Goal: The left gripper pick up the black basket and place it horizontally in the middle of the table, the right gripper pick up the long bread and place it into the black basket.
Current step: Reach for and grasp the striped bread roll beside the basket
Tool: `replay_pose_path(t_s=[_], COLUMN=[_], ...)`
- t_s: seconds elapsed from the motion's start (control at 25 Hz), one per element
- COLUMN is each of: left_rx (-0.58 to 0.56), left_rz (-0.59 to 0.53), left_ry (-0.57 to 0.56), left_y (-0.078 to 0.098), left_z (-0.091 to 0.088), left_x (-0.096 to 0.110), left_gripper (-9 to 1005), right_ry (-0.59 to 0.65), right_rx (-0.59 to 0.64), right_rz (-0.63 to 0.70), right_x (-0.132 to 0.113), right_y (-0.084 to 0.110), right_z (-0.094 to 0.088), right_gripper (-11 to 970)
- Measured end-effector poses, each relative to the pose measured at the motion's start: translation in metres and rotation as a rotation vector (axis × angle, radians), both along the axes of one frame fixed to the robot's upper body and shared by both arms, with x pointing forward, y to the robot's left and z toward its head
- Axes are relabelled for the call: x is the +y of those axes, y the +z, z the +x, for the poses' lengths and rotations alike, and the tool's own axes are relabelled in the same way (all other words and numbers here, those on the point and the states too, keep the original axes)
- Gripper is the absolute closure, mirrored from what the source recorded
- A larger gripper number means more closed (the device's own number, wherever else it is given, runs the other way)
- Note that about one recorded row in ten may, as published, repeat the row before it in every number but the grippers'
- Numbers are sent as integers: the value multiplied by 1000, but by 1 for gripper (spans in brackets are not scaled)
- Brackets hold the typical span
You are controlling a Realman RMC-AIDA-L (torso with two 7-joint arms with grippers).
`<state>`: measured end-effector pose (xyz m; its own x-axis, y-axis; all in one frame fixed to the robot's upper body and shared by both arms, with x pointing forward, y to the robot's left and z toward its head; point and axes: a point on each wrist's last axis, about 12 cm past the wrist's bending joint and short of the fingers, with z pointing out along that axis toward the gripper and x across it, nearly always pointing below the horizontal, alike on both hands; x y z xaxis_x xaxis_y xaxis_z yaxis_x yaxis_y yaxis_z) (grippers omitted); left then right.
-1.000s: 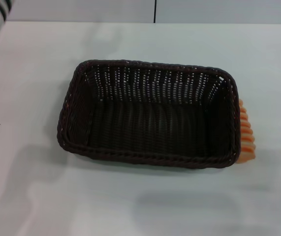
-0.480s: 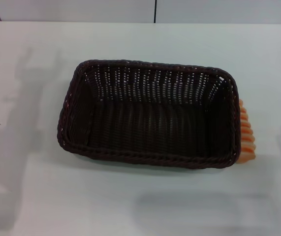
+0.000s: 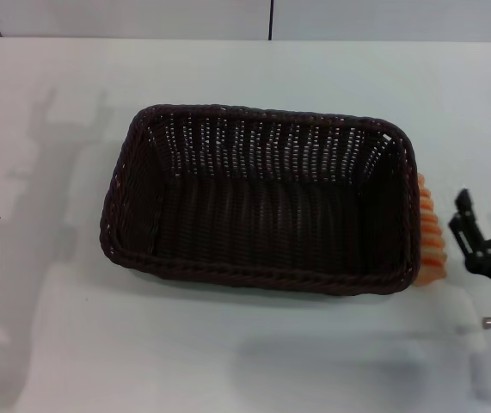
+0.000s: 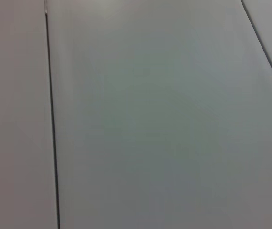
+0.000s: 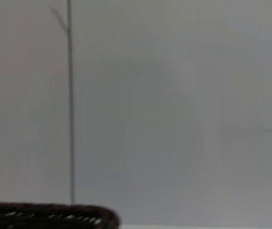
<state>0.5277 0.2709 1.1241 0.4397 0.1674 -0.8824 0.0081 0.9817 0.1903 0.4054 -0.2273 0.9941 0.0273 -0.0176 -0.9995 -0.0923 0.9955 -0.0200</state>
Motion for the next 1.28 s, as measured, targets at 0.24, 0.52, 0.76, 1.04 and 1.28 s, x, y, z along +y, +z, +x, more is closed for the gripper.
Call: replay_pose_path(t_s=[0.24, 0.52, 0.76, 1.04, 1.28], left_rx=[20, 23, 31, 36, 35], left_rz=[21, 38, 50, 55, 63], left_ry=[-10, -16, -15, -13, -21], left_y=[-4, -4, -7, -8, -8], left_z=[6, 9, 10, 11, 13], left_x=[-3, -5, -5, -4, -6], left_gripper=[206, 207, 208, 207, 207], right_ry=[56, 112, 148, 176, 172], right_rx=[37, 104, 156, 206, 224], right_rz=[-2, 4, -9, 5, 2], right_x=[9, 18, 24, 25, 23], right_y=[-3, -8, -12, -16, -18], right_z=[8, 20, 29, 38, 40], right_gripper=[190, 190, 190, 190, 190])
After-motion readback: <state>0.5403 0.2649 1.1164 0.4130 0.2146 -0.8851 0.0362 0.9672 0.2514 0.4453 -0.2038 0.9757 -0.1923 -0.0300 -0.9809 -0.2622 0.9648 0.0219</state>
